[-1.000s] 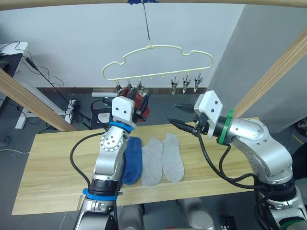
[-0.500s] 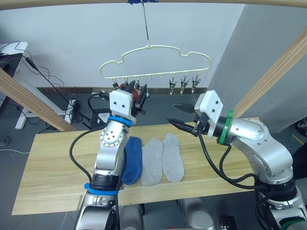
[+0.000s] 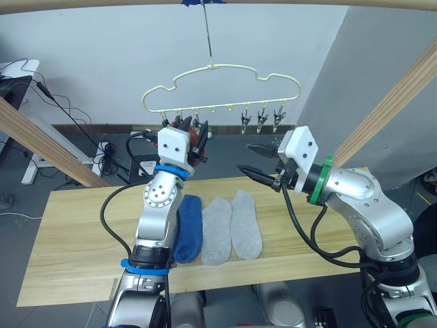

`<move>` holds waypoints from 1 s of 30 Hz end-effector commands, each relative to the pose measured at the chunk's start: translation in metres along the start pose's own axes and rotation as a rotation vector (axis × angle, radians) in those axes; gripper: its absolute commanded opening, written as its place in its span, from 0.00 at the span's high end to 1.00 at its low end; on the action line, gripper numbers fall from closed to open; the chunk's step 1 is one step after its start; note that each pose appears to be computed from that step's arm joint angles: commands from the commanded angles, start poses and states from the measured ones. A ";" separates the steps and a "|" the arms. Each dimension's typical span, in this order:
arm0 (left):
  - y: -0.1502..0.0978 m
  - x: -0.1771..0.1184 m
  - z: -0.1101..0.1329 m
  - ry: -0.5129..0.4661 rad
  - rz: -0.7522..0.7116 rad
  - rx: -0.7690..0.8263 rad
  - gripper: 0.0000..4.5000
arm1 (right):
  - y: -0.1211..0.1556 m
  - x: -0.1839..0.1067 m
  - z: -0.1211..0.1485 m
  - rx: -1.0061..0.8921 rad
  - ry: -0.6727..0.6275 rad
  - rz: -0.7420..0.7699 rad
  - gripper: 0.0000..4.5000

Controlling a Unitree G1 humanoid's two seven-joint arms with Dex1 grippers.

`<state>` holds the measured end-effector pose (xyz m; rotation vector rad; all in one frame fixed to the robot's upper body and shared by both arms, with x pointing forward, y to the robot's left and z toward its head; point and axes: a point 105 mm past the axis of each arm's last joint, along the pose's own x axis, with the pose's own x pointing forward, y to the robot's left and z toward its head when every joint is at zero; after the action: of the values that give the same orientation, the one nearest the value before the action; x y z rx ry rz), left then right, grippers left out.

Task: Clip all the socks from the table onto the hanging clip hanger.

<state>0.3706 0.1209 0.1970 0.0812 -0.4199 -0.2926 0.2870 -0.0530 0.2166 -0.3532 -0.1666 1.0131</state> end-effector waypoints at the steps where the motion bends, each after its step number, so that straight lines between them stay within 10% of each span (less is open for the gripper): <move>1: -0.001 0.004 0.011 -0.041 -0.006 0.009 0.63 | -0.001 -0.003 0.008 -0.024 -0.034 -0.011 0.45; 8: -0.003 0.005 0.012 -0.043 -0.016 0.010 0.95 | -0.001 -0.004 0.005 -0.021 -0.026 -0.013 0.45; 14: -0.001 0.003 0.015 -0.048 -0.032 0.041 0.95 | 0.007 -0.002 -0.040 0.036 0.114 -0.068 0.45; 21: 0.001 -0.002 0.017 -0.037 -0.062 0.059 0.95 | 0.033 0.021 -0.101 0.109 0.271 -0.182 0.01; 30: 0.001 -0.005 0.016 -0.008 -0.102 0.048 0.95 | 0.036 0.038 -0.161 0.143 0.411 -0.303 0.00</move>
<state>0.3654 0.1245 0.1983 0.1490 -0.3863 -0.3699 0.3222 -0.0368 0.0504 -0.3656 0.2522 0.6535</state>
